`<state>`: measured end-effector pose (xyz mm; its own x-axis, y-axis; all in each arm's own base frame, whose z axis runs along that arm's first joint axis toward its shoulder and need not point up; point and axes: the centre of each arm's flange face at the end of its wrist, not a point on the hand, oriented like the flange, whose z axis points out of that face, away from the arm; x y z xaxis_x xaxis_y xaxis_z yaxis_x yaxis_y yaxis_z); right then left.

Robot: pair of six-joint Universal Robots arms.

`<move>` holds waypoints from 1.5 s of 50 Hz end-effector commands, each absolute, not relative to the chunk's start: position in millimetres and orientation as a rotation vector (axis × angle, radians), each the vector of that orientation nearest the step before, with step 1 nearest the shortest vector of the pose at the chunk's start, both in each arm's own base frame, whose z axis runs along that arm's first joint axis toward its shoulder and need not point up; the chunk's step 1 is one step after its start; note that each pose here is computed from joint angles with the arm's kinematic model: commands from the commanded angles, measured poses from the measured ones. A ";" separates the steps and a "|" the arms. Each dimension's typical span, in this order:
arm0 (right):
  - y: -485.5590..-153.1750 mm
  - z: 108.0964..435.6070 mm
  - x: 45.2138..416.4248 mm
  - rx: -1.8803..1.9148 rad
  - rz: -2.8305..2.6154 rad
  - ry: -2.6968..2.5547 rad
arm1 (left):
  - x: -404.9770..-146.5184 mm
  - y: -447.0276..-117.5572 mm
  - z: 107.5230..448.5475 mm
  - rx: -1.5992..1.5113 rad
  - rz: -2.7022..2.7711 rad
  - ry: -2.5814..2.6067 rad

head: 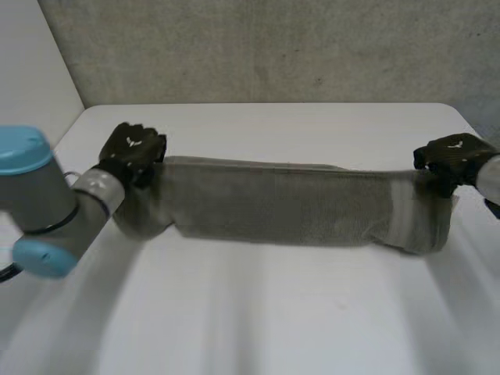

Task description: Fold the towel.

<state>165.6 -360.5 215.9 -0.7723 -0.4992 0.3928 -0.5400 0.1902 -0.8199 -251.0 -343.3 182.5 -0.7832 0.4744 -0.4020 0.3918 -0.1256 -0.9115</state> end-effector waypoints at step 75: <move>-367.9 121.5 131.9 0.674 1.617 -2.620 | -238.3 -361.9 140.2 -0.937 2.110 -2.080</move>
